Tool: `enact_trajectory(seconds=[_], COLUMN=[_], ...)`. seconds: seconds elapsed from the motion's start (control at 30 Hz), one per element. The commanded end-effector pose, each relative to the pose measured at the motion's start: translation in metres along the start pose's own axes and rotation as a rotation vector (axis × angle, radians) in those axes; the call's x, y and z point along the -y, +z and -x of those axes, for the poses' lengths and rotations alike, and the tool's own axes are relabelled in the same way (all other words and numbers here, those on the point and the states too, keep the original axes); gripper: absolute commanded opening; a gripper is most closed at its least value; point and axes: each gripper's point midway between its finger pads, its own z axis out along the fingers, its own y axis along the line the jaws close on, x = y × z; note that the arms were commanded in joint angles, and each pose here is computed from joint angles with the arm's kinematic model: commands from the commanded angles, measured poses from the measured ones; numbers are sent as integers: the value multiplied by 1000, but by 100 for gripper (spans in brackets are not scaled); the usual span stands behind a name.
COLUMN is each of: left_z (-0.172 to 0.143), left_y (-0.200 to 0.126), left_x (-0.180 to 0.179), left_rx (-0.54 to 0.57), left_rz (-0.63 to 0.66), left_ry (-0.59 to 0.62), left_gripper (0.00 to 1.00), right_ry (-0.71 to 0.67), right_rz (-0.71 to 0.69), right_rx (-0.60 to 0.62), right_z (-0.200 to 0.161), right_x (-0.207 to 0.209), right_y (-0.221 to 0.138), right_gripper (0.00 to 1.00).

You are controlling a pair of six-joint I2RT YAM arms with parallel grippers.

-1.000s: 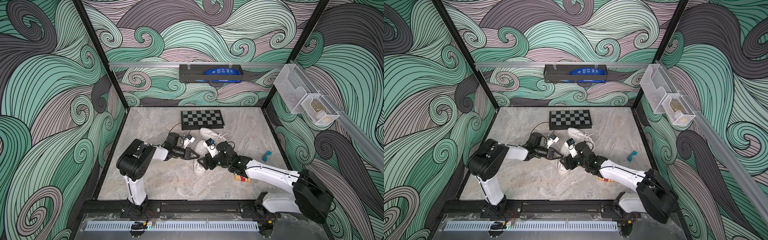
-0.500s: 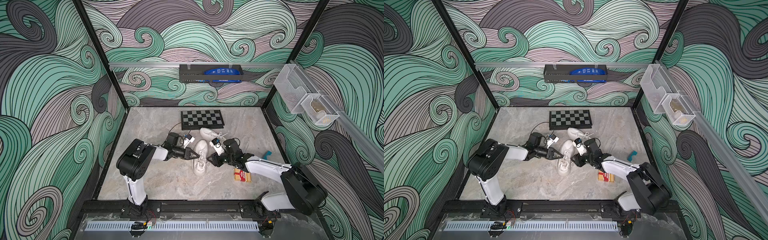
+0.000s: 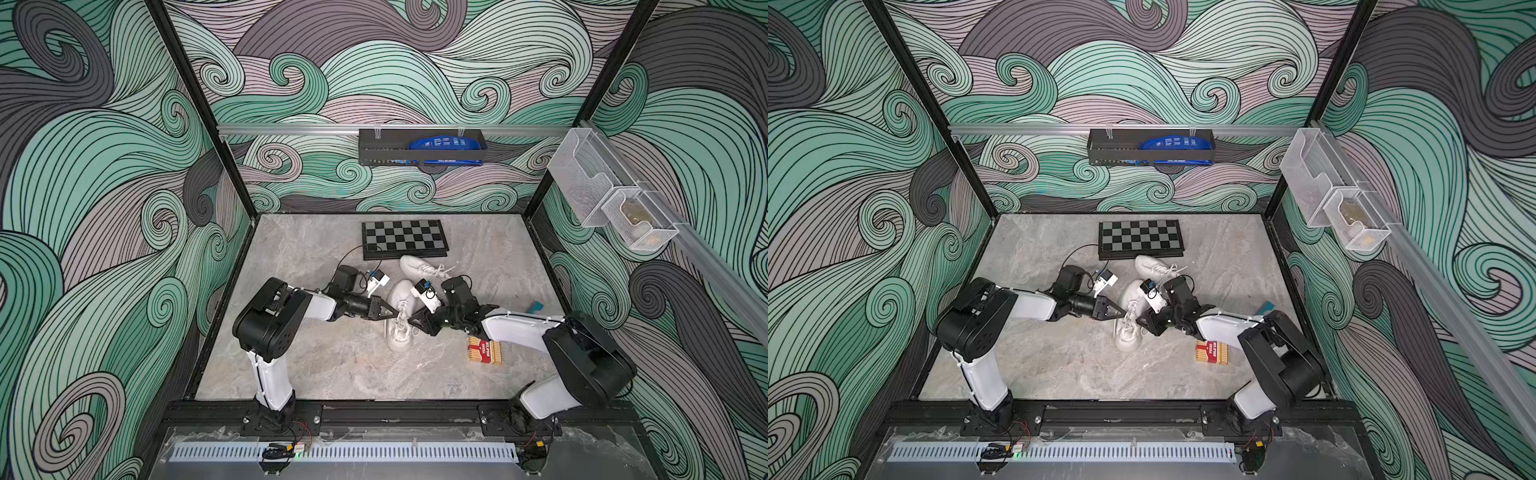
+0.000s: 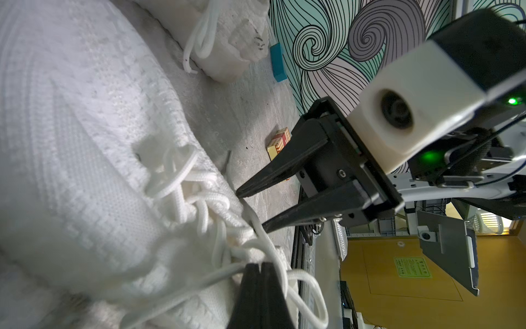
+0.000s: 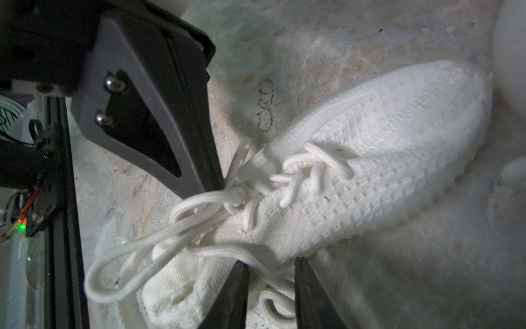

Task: Tie the shoes
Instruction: Cross the shoelace with the shoelace.

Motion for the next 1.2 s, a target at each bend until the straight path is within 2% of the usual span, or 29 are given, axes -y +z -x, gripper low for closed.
enact_trajectory(seconds=[0.0, 0.17, 0.37, 0.5, 0.97, 1.17], left_z=[0, 0, 1, 2, -2, -4], left_y=[0, 0, -1, -1, 0, 1], left_x=[3, 3, 5, 6, 11, 10], left_rx=[-15, -18, -15, -11, -24, -29], left_rz=[-22, -26, -26, -30, -55, -57], left_ry=[14, 11, 17, 18, 17, 9], left_gripper=[1, 3, 5, 2, 0, 3], right_ry=[-33, -26, -25, -27, -29, -31], right_rz=[27, 28, 32, 49, 59, 52], right_rx=[37, 66, 83, 74, 14, 11], right_z=[16, 24, 30, 30, 19, 21], right_x=[-6, -11, -17, -23, -27, -26], right_y=[-2, -10, -13, -9, 11, 14], right_gripper=[20, 11, 9, 6, 4, 4])
